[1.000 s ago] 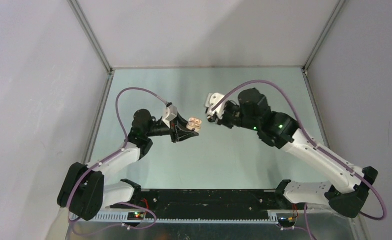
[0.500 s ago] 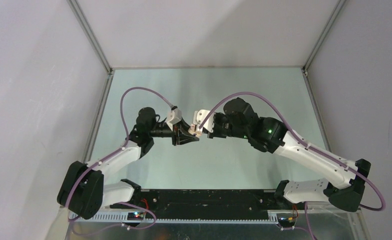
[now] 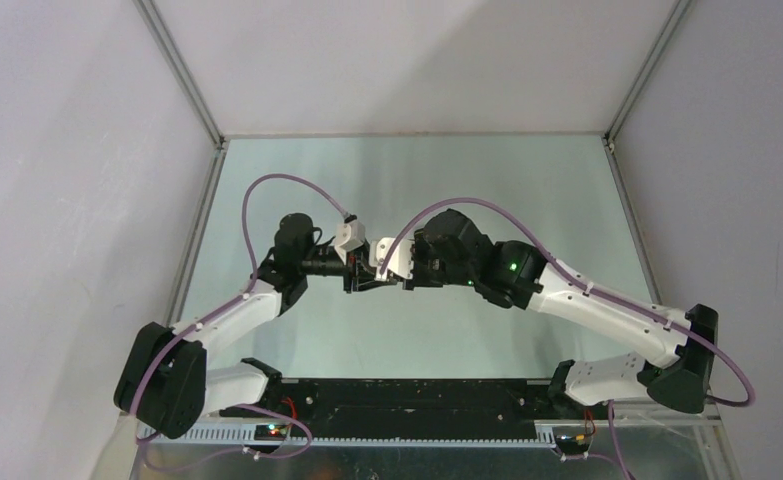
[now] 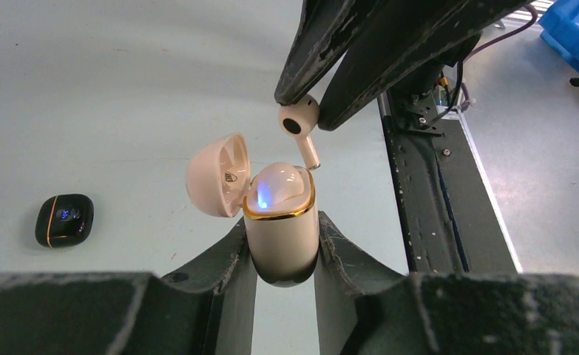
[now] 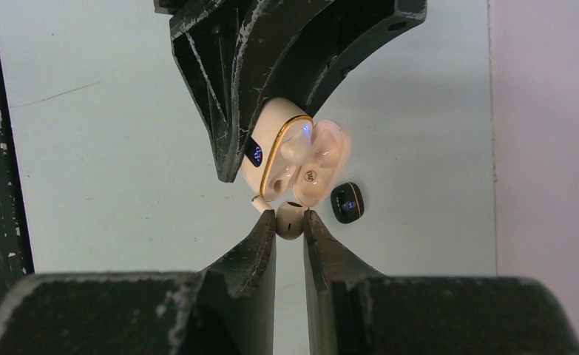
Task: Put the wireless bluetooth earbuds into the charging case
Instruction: Insert the left earbud into the left side groove of the charging case, then close the charging case with the earbuds, then place the charging case with the earbuds at the center of the board.
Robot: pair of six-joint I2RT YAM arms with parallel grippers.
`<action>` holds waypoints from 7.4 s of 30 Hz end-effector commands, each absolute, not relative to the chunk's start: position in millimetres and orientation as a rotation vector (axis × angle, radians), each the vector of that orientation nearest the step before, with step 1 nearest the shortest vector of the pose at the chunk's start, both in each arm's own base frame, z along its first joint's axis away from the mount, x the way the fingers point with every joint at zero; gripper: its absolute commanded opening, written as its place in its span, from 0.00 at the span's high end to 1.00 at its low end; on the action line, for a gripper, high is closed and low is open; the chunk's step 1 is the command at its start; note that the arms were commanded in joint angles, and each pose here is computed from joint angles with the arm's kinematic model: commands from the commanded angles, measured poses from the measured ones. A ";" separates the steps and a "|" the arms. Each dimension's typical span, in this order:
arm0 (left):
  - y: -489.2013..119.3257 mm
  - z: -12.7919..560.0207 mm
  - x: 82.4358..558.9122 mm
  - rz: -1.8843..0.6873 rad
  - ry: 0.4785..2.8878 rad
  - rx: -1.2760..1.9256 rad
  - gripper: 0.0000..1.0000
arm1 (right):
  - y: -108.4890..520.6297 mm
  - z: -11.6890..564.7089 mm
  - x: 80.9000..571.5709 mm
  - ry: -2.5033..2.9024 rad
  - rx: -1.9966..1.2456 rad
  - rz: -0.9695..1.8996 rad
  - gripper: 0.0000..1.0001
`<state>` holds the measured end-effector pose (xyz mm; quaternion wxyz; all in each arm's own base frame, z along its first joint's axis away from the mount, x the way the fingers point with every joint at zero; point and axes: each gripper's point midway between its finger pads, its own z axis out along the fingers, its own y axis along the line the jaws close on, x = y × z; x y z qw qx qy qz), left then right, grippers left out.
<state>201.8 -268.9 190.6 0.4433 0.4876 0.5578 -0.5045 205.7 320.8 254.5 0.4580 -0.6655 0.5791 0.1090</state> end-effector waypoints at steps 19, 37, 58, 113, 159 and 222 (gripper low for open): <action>-274.4 210.3 198.7 -1.236 1.277 1.278 0.86 | 323.4 270.9 214.4 1.386 -1.569 0.182 0.91; -274.2 213.9 197.0 -1.243 1.273 1.276 0.87 | 336.5 252.1 205.6 1.378 -1.632 0.181 0.92; -274.5 223.0 192.5 -1.289 1.258 1.275 0.89 | 337.0 258.8 197.0 1.360 -1.615 0.229 0.93; -258.8 215.7 160.3 -1.282 1.123 1.492 0.83 | 319.2 302.4 231.2 1.466 -1.283 0.375 0.31; -256.8 212.9 158.0 -1.256 1.106 1.512 0.82 | 330.2 261.5 235.7 1.523 -1.355 0.385 0.28; -250.1 33.4 380.1 -1.063 2.472 0.272 0.61 | 205.7 303.4 334.6 1.693 -0.791 0.214 0.15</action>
